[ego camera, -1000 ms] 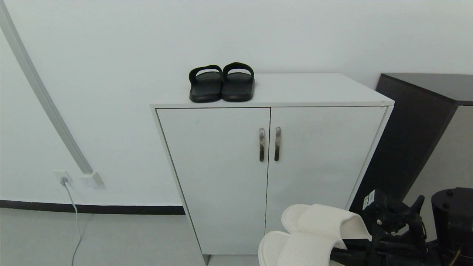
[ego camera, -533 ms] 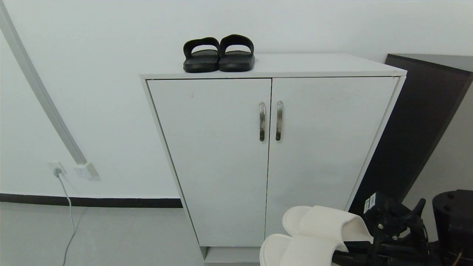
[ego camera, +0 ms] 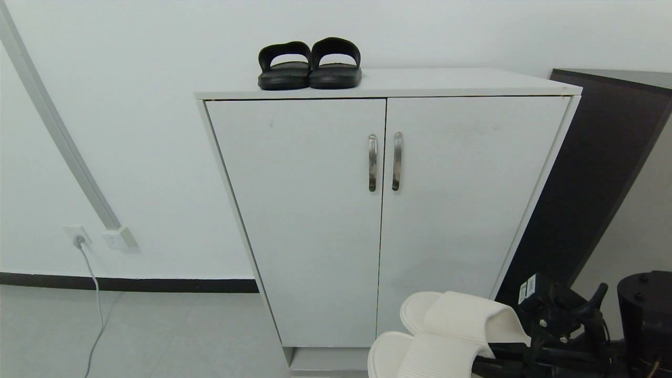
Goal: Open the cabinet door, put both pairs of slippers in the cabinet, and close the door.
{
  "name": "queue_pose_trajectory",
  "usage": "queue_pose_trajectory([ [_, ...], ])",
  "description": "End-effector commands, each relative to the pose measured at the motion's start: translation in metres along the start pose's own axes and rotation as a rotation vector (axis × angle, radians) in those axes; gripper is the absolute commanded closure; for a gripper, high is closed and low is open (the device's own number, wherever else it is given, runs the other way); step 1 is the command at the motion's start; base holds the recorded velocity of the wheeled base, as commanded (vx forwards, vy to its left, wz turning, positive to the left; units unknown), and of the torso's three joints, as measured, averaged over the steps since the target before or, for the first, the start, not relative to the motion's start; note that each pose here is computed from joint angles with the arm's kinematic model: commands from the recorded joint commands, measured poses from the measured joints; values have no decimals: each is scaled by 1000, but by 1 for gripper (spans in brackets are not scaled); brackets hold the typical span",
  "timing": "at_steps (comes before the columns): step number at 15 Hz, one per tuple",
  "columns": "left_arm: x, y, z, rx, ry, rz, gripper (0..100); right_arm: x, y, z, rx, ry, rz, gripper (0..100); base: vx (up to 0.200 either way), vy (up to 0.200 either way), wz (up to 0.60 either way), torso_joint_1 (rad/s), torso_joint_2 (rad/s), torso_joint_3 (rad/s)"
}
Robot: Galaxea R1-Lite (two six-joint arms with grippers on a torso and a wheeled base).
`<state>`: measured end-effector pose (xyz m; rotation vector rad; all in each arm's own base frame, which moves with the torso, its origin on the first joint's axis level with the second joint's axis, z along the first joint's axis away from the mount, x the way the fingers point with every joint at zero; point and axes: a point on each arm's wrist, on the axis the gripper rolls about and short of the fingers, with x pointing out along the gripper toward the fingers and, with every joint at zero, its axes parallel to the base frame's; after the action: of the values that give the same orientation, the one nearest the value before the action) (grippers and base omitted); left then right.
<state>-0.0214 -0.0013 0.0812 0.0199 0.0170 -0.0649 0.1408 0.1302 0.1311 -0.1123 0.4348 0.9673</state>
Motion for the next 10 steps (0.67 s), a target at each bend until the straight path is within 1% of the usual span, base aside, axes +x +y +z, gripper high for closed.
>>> queue_pose_trajectory([
  [1,-4,1,37,-58,-56,0,0,0,0,-3,0,0,1,100,0,0,0,0,0,0],
  [2,-2,1,55,-111,-43,-18,0,0,0,-2,-3,-6,1,100,0,0,0,0,0,0],
  [3,5,0,60,-111,3,-66,0,1,0,-2,-4,-8,3,100,0,0,0,0,0,0],
  [4,15,-1,68,-118,43,-144,0,1,0,-3,-4,-6,3,100,0,0,0,0,0,0],
  [6,38,-2,79,-131,96,-268,0,0,2,-3,0,-8,8,100,0,0,0,0,0,0],
  [7,51,-2,84,-133,113,-316,0,0,2,-4,-4,-2,8,100,0,0,0,0,0,0],
  [9,77,-2,95,-137,136,-374,0,0,2,-5,-6,2,11,100,0,0,0,0,0,0],
  [10,88,-2,100,-135,128,-420,0,1,2,-6,-4,5,12,100,0,0,0,0,0,0],
])
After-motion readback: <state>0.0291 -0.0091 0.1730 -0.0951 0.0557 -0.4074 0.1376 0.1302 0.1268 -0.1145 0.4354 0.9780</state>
